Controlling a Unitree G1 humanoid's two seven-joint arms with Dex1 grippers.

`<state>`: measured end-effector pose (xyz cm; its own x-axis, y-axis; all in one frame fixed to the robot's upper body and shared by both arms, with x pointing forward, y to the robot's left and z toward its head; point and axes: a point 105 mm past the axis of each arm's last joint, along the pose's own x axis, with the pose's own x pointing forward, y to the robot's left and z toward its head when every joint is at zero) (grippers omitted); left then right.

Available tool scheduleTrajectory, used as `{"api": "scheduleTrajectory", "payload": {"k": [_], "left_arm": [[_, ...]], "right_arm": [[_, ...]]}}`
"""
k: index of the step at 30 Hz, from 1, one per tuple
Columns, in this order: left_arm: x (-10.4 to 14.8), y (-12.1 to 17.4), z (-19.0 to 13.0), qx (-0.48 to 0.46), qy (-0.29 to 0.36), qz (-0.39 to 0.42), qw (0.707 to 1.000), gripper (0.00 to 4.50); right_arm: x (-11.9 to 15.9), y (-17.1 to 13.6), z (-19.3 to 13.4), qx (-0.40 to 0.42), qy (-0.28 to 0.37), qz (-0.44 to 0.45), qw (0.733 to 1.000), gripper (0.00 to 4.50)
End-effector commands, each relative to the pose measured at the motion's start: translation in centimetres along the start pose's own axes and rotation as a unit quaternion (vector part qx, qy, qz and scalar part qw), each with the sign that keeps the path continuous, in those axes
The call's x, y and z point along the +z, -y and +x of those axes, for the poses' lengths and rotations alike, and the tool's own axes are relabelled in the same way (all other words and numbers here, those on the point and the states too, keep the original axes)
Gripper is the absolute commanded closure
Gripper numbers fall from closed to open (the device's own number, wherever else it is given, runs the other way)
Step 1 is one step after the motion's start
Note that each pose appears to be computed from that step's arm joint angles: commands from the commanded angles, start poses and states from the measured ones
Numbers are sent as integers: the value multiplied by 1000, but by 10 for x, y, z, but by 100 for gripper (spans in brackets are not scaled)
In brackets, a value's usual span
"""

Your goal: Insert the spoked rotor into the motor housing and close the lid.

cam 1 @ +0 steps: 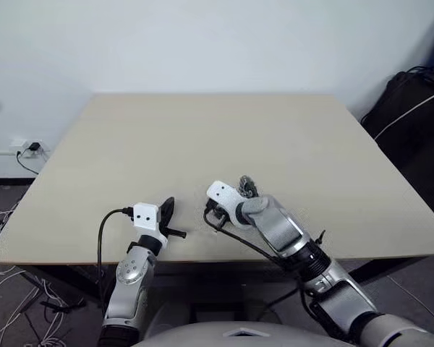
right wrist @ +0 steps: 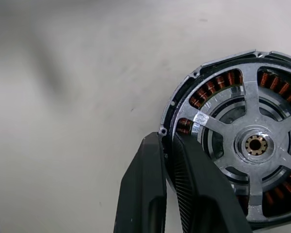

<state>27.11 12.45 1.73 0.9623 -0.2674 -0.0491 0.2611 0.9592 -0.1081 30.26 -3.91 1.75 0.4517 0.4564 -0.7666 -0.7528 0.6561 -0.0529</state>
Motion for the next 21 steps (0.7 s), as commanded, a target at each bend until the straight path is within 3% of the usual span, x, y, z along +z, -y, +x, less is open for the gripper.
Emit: {"api": "scheduleTrajectory", "payload": {"k": [1,6,14,21], "left_arm": [[11,3,4,-7,19,3,1000,450],[10,3,4,-7,18,2,1000,450],[10,3,4,-6,18,1,1000,450],[11,3,5,-7,18,2,1000,450]], "right_arm": [[16,10,-11,-19,17,41,999,448],[20,7,-12,-5,22,45,999,448],[34,10,-15,-31,56,12,998,190],[64,3,-28,-29,157,-5,987,190]]}}
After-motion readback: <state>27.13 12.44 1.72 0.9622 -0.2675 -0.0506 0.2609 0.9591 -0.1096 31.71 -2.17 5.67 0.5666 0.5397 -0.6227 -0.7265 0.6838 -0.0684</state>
